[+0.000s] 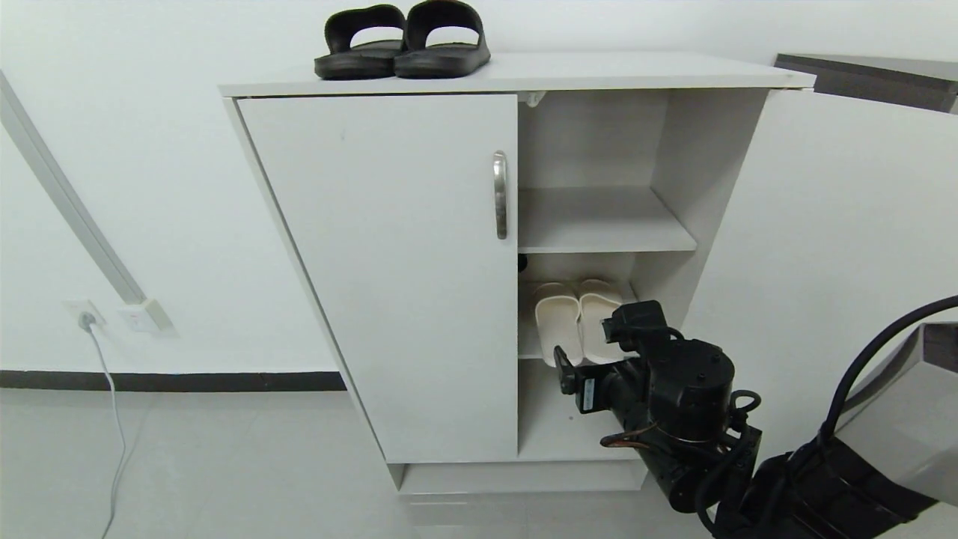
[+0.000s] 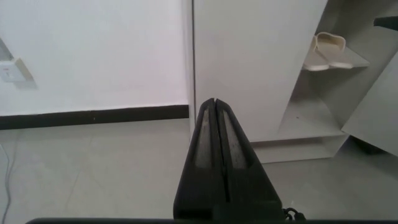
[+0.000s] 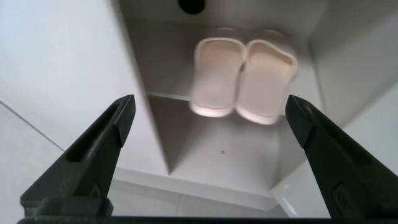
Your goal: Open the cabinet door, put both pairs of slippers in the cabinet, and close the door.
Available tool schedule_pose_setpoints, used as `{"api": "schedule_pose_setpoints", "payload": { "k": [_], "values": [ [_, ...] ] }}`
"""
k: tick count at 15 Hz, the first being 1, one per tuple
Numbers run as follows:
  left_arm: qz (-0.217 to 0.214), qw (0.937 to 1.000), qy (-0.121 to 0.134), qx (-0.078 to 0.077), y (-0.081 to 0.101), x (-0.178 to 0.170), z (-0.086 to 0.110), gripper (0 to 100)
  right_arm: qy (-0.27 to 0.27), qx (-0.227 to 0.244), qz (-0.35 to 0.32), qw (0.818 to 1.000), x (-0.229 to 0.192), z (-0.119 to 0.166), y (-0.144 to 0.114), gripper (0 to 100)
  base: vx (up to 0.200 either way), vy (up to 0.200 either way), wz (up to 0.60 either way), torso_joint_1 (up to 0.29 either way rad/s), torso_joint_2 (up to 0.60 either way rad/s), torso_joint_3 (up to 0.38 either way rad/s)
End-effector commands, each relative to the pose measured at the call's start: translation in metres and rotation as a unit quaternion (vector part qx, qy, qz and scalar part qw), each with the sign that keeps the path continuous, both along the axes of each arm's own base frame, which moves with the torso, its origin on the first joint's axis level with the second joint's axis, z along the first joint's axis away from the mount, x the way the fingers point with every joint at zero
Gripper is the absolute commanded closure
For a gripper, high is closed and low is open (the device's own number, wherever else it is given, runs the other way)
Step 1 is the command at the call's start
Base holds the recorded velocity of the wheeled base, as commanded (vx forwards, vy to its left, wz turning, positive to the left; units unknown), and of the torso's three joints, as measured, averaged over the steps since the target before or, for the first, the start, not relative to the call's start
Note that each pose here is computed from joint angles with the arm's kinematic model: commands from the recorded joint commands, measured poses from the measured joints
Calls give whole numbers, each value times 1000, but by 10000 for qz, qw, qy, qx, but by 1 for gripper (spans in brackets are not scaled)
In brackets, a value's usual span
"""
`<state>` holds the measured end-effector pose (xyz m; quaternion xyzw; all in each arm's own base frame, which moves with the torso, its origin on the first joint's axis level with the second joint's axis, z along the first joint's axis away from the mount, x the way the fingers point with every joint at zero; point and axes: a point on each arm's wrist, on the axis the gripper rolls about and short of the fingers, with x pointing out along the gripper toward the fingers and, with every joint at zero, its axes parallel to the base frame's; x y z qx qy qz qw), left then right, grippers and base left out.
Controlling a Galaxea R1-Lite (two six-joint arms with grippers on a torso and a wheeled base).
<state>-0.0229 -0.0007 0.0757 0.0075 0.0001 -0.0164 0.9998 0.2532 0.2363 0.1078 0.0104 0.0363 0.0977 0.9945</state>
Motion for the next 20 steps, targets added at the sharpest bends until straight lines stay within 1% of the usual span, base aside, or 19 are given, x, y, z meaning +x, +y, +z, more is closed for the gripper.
{"api": "schedule_pose_setpoints", "payload": {
  "k": [1,6,7,8,11,15,20],
  "values": [
    [3,10000,-2,1,0,0,0,100,21,-20,-11,10000,1,-2,0,0,0,200,0,-2,7,2],
    [3,10000,-2,9,0,0,0,100,25,-34,-10,10000,0,-2,0,0,0,200,0,5,2,0],
    [3,10000,-2,9,0,0,0,100,49,-175,-2,9998,-1,-5,-1,0,0,200,0,-2,-2,-2],
    [3,10000,-2,9,0,0,0,100,40,-219,9,9998,-2,-6,-2,0,0,200,0,2,-2,2],
    [3,10000,5,9,0,0,0,100,-69,-146,17,9999,-1,-6,0,0,0,200,0,2,2,1],
    [3,10000,-2,1,0,0,0,100,-90,-187,51,9998,-2,-7,0,0,0,200,0,0,1,2],
    [10,10000,-2,-7,0,0,0,100,-141,-145,73,9998,-3,-9,3,0,0,0,0,0,0,0]
  ]
}}
